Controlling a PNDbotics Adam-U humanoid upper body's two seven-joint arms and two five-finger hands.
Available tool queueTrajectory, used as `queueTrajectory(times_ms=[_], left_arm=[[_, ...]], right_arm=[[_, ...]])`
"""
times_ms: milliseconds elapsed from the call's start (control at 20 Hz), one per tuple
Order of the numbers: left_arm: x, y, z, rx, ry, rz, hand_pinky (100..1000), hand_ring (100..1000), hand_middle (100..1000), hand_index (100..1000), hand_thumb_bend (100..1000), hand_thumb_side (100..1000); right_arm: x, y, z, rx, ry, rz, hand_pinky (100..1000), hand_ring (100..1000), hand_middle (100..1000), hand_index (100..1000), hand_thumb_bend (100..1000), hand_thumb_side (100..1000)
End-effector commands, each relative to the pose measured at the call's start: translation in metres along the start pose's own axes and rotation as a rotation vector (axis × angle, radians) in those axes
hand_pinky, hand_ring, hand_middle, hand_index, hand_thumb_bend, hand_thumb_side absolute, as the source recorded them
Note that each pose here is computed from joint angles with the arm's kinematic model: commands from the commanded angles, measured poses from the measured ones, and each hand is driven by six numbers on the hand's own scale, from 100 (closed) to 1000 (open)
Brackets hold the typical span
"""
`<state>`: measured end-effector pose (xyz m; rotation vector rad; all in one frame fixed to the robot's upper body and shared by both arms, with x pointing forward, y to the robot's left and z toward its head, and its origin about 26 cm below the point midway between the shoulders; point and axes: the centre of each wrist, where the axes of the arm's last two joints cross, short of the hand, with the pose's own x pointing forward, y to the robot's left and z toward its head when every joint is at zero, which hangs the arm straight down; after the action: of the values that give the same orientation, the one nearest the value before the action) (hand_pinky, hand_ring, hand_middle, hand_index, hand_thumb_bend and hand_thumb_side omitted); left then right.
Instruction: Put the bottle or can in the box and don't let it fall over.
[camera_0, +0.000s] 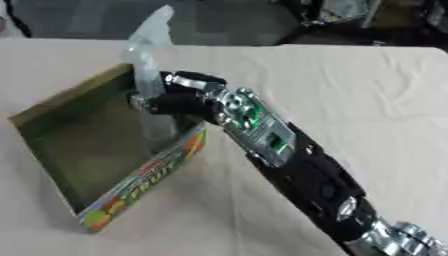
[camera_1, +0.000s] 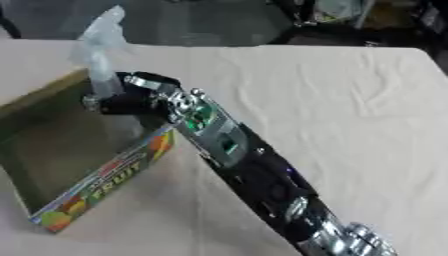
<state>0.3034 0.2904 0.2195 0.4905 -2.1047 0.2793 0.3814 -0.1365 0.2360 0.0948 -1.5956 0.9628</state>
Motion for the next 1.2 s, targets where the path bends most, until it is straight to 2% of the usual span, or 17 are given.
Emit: queueTrajectory(times_ms=[50, 100, 400, 1200], left_arm=[[0.008, 0.004, -0.003, 0.003, -0.034, -0.007, 1000, 717, 609, 708, 100, 643], [0.008, 0.004, -0.003, 0.003, -0.034, -0.007, 1000, 718, 609, 708, 100, 647], [0.008, 0.005, -0.003, 0.005, -0.032, -0.007, 1000, 719, 610, 709, 100, 648], [0.008, 0.006, -0.003, 0.006, -0.034, -0.014, 1000, 734, 610, 710, 100, 647]], right_arm=[[0.013, -0.004, 0.006, 0.009, -0.051, 0.034, 1000, 1000, 1000, 1000, 100, 391], [0.015, -0.003, 0.006, 0.011, -0.056, 0.043, 1000, 1000, 1000, 1000, 100, 413], [0.016, -0.003, 0.008, 0.027, -0.059, 0.086, 1000, 1000, 1000, 1000, 100, 387], [0.021, -0.007, 0.021, 0.036, -0.081, 0.048, 1000, 1000, 1000, 1000, 100, 387]])
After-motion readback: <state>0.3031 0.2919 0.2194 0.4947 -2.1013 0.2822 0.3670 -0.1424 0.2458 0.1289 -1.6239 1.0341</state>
